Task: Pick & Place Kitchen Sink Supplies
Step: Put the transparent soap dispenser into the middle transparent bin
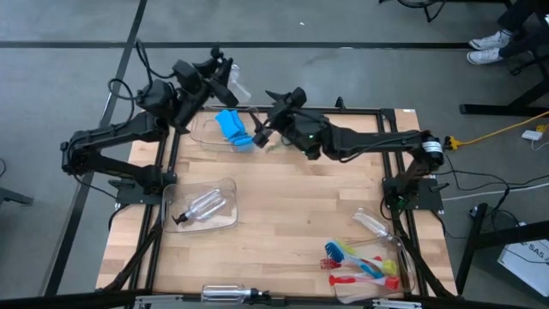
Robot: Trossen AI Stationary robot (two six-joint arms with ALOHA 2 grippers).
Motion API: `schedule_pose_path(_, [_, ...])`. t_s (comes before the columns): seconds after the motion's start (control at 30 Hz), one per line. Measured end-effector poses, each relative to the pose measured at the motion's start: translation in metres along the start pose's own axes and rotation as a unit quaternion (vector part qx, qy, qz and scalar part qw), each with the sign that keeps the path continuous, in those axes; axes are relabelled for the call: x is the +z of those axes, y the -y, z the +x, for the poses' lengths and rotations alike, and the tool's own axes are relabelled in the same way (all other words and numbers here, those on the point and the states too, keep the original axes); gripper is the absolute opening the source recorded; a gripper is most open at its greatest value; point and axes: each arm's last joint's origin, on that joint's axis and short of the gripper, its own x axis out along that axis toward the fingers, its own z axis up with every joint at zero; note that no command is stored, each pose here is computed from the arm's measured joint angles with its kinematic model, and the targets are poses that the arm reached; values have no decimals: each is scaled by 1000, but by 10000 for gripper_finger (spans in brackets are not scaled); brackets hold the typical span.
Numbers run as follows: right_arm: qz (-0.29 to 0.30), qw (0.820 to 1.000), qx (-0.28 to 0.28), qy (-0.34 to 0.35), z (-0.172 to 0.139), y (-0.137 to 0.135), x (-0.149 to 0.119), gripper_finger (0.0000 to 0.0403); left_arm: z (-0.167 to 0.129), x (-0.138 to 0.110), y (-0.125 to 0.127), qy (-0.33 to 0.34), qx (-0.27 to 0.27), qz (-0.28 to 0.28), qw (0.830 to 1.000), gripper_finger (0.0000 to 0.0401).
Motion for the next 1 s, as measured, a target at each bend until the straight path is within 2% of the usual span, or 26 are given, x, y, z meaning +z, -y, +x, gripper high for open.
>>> schedule_pose_path(0.17, [9, 1000, 15, -26, -16, 10, 7, 341, -9, 7, -6, -12, -13, -4, 1000, 130])
schedule_pose_path(0.47, [28, 994, 74, -81, -49, 38, 18, 342, -37, 17, -8, -54, -126, -34, 990, 129])
schedule_pose_path(0.73, [32, 985, 103, -134, -79, 64, 21, 342, -65, 19, 11, -91, -262, -46, 960, 129])
schedule_pose_path(1.0, [74, 972, 141, -174, -103, 63, 21, 342, -96, 14, 39, -139, -364, -49, 920, 129])
